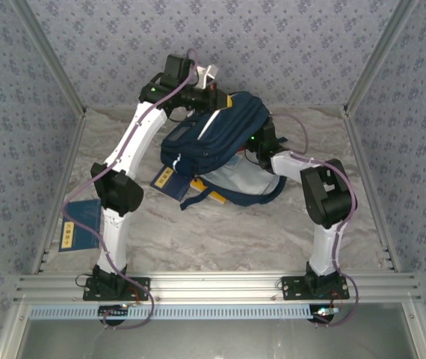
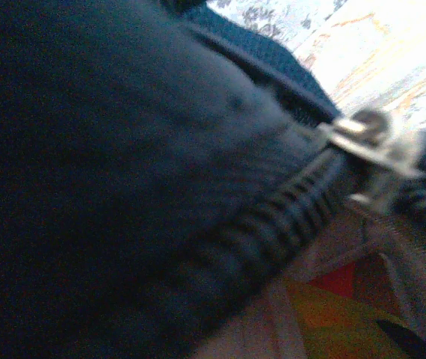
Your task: Pack the student bag
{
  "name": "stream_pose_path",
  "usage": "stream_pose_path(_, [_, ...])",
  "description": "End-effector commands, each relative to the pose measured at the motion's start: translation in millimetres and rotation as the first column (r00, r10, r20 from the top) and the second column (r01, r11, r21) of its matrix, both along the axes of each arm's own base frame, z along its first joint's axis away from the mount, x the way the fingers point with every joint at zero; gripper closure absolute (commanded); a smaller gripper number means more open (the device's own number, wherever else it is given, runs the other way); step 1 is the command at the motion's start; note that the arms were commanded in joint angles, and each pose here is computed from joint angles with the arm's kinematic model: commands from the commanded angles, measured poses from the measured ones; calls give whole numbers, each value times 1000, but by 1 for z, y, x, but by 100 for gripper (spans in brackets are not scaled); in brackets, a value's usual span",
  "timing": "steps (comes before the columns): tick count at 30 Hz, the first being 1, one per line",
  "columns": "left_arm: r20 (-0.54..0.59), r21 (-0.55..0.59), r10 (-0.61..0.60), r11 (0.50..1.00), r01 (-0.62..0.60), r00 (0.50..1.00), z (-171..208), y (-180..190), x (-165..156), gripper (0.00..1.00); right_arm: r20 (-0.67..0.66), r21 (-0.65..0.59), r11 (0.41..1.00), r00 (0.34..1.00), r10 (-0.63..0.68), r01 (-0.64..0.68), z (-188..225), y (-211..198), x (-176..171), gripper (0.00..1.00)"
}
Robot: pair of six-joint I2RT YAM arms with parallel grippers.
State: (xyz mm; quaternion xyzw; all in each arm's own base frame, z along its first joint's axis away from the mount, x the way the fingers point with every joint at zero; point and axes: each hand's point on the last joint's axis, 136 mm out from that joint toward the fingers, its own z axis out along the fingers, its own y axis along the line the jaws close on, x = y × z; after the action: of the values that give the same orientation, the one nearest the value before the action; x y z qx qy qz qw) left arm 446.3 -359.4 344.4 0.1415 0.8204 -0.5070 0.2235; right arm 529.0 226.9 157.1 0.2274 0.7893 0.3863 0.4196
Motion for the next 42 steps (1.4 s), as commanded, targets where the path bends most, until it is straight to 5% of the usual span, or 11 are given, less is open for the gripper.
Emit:
stream_pose_path(1, [227, -151, -84, 981, 120, 970, 98, 0, -39, 100, 3, -32, 997, 997, 75, -74, 4, 27, 0, 63])
stream_pose_path(6, [228, -147, -80, 982, 115, 970, 96, 1, -37, 100, -75, -135, 990, 997, 19, -29, -15, 16, 8, 36])
stream_pose_path(12, [216, -150, -64, 984, 98, 974, 95, 7, -32, 100, -63, -297, 955, 997, -44, 24, 2, -18, -6, 22])
stream_pose_path(19, [211, -151, -54, 985, 87, 976, 93, 8, -28, 100, -34, -334, 940, 996, -80, 64, 16, -58, -34, 20])
stream_pose_path(29, [221, -120, -61, 989, 90, 973, 85, -5, -29, 100, 27, -325, 944, 997, 67, -54, 26, -59, -100, 36])
stream_pose_path(36, [292, -114, 15, 993, 19, 956, 105, 4, -21, 100, 135, -422, 885, 979, -152, 195, 53, -135, -177, 35])
stream_pose_path(42, [336, -153, 73, 988, -22, 939, 126, 8, -15, 100, 71, -444, 872, 979, -193, 205, 26, -171, -222, 28])
